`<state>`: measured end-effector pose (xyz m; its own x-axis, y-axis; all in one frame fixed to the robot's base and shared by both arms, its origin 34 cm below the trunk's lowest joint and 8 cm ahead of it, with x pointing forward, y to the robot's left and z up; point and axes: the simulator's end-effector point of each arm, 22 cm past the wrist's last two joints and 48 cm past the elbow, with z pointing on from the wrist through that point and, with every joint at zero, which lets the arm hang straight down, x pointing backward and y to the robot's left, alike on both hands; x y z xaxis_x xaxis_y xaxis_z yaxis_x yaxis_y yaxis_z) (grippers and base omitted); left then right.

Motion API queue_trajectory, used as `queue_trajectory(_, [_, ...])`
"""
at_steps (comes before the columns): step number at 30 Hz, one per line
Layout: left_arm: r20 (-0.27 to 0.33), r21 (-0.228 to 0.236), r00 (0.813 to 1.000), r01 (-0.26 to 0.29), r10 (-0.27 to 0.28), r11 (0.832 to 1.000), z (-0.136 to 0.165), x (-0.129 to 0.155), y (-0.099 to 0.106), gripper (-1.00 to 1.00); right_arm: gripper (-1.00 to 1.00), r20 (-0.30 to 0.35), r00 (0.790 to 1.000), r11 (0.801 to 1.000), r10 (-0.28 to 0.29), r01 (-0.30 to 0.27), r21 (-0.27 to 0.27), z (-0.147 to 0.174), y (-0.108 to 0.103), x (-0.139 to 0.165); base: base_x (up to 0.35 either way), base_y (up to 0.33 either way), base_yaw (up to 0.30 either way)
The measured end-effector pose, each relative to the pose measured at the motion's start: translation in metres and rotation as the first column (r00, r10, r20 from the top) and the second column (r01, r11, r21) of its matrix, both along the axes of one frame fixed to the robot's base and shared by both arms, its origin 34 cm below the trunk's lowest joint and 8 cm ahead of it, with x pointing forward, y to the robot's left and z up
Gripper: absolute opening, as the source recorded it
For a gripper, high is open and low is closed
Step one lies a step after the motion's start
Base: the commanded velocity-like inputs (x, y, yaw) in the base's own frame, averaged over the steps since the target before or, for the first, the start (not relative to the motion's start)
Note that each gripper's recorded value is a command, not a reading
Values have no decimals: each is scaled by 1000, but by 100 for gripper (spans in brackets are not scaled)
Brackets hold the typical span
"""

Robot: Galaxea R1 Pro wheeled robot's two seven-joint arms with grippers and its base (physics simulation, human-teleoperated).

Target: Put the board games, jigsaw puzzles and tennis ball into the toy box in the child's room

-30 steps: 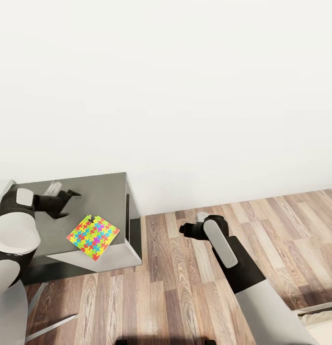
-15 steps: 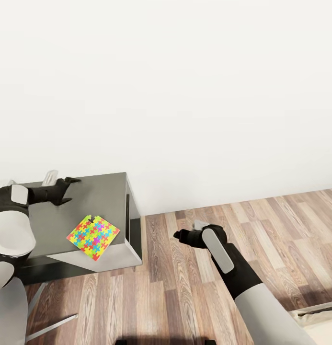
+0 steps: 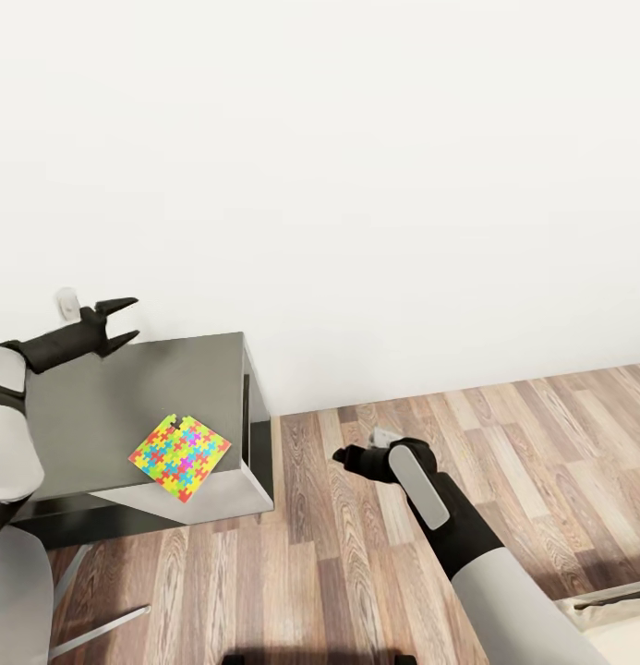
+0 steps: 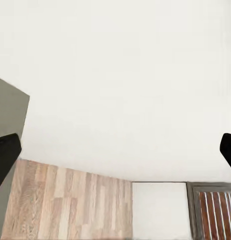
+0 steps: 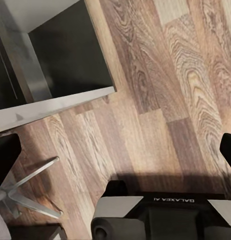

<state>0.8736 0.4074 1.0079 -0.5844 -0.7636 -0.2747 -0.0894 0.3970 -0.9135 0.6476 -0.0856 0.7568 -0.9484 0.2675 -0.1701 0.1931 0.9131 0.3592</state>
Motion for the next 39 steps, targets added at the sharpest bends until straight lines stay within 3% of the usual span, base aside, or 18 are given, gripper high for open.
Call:
queue_trajectory(5, [96, -35, 991, 93, -89, 995, 26, -2, -19, 100, 100, 8, 1000, 1000, -9, 8, 30, -1, 5, 1, 0, 0, 0])
queue_trajectory(13, [146, -54, 973, 190, -181, 980, 35, -12, -40, 100, 100, -6, 1000, 996, -10, 10, 91, -7, 16, -9, 0, 0, 0])
queue_trajectory(19, [159, -52, 967, 207, -197, 977, 35, -19, -42, 100, 100, -24, 1000, 994, -13, 15, 104, -14, 19, -21, 0, 0, 0])
queue_trajectory(39, [150, -51, 968, 212, -202, 976, 27, -25, -45, 100, 100, -6, 999, 994, -34, 35, 104, -14, 19, -18, -34, 16, 0])
